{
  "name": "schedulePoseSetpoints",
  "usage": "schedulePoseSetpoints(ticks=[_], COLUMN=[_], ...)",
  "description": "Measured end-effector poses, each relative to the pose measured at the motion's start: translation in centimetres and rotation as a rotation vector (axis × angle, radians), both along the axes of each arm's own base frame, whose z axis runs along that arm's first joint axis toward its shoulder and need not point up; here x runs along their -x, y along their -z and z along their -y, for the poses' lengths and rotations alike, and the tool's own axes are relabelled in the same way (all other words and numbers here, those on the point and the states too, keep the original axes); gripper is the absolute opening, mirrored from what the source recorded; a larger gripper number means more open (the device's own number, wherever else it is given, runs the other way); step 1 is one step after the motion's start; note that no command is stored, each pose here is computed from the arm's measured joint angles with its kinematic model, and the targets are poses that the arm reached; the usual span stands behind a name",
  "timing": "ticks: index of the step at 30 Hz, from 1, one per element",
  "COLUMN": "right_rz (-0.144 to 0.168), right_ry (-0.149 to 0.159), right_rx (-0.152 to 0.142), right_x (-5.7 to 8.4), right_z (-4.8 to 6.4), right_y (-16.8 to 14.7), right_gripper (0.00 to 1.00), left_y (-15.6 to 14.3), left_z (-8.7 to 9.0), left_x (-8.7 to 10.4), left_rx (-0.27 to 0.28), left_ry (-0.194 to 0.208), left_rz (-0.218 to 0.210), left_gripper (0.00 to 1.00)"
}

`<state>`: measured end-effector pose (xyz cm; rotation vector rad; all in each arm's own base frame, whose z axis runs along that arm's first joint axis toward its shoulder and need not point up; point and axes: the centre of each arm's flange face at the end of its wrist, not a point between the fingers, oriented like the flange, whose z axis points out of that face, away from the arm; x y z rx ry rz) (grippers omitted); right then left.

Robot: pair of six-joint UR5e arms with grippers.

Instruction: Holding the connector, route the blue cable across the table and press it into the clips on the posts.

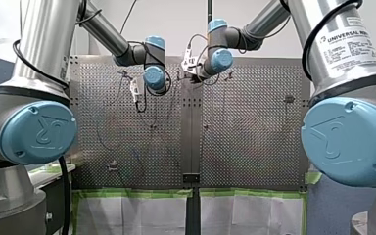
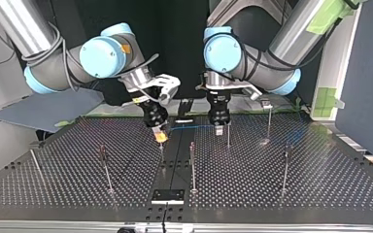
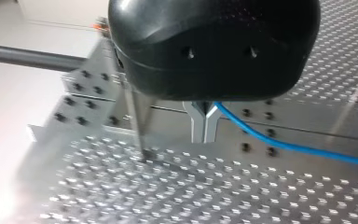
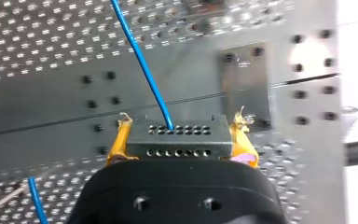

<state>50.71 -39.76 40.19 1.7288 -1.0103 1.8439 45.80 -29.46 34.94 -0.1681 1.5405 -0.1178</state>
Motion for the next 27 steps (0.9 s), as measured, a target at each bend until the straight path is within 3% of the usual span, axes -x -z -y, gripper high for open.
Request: schedulePoseSetpoints(ticks=[9,15,19,27], right_rz=[0.052,0.086,0.1,0.078], right_ry=[0.0,0.0,0.001,0.001], right_rx=[0.063,0.102,0.118,0.096], right_x=[1.8,3.0,3.6,3.3], right_z=[-1.1,-2.0,-2.6,-2.0], right_y=[-5.1,-8.3,-9.7,-8.0], right_gripper=[0.0,0.0,0.0,0.0], left_y=[-5.8,-9.2,-9.6,-7.6], left_z=[-0.5,-0.9,-1.0,-0.8], left_x=[0.5,1.6,1.8,0.8], left_rx=[0.05,0.069,0.072,0.057], left_ry=[0.003,0.011,0.014,0.01], left_rz=[0.12,0.169,0.176,0.141], left_gripper=[0.0,0.0,0.0,0.0])
